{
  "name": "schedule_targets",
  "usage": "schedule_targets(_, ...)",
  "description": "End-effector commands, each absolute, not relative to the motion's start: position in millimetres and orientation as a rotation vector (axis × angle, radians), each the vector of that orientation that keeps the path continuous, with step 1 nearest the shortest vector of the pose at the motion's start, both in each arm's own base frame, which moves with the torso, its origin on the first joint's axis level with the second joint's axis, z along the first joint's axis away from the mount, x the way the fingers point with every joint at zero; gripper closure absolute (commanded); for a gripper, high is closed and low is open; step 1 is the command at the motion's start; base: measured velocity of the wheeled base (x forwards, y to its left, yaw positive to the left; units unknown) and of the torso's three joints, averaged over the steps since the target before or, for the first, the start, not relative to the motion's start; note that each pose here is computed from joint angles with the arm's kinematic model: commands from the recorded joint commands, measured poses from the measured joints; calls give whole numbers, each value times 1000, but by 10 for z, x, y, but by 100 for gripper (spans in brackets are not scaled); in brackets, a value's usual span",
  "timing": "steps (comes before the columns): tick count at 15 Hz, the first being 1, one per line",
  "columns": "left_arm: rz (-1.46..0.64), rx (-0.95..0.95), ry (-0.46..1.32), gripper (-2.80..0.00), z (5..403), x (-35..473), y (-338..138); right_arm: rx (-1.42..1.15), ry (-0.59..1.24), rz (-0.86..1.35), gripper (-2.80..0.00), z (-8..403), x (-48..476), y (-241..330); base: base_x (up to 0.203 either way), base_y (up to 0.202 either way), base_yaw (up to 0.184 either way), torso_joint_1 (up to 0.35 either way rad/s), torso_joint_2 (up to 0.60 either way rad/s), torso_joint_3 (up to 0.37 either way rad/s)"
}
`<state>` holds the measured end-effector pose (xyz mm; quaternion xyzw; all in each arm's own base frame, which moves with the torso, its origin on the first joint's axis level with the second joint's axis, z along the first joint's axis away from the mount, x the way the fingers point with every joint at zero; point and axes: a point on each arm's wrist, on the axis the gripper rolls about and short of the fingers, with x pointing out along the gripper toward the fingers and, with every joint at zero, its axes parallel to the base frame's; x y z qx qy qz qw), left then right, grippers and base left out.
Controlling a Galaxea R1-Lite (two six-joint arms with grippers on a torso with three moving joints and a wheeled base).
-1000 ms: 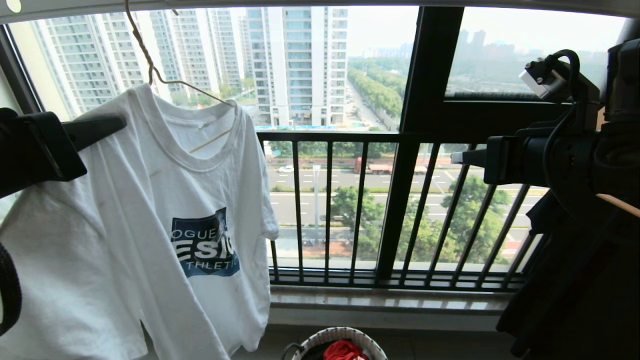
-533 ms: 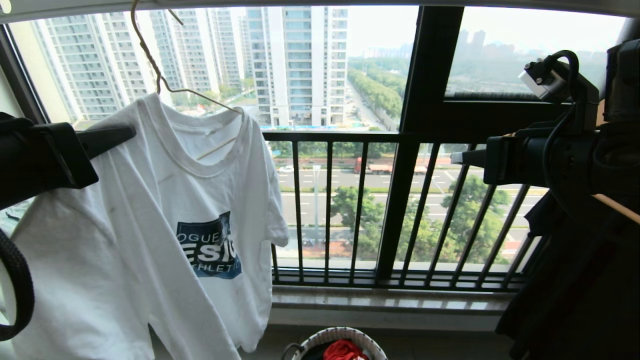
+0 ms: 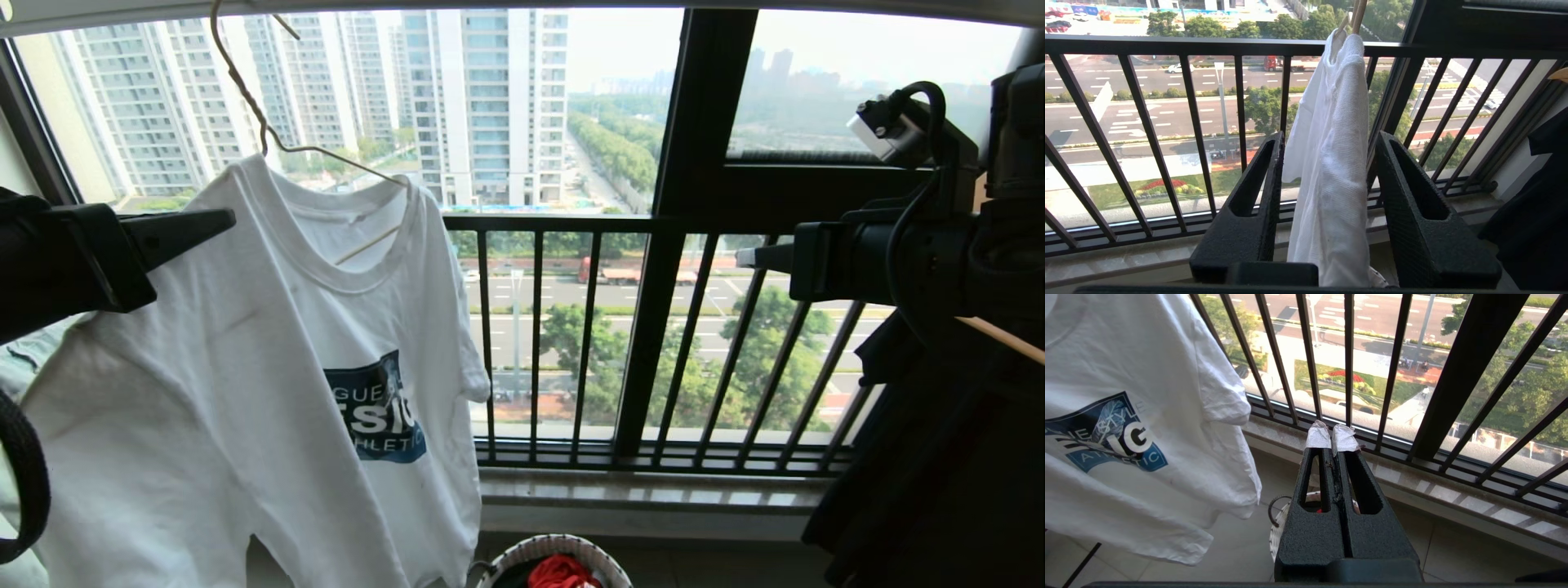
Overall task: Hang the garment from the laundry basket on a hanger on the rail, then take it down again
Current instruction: Hang the clothes rack on the clothesline, then take the clothes off the clothes rack
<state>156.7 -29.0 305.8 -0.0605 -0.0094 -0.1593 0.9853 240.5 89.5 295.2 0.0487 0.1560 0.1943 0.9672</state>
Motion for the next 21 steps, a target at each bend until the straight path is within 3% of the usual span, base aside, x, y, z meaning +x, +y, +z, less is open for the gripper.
schedule_targets(1, -320, -125, -53, -280, 3111, 1443, -270, 99, 315, 393, 0, 2953, 2404, 893, 0, 0, 0, 0, 0, 0)
schedule_targets(10, -331, -140, -164, -280, 3077, 751, -158, 99, 316, 393, 0, 2948, 2422, 900, 0, 0, 0, 0, 0, 0)
schedule_targets(11, -333, -144, -174, -180, 3089, 710, -151, 97, 319, 392, 0, 2943, 2425, 901, 0, 0, 0, 0, 0, 0)
schedule_targets(12, -333, -144, -177, 0, 3091, 700, -150, 97, 319, 393, 0, 2942, 2426, 901, 0, 0, 0, 0, 0, 0)
schedule_targets(21, -339, -142, -217, 0, 3217, 671, -147, 88, 308, 395, 0, 2965, 2392, 888, 0, 0, 0, 78, -167, -83)
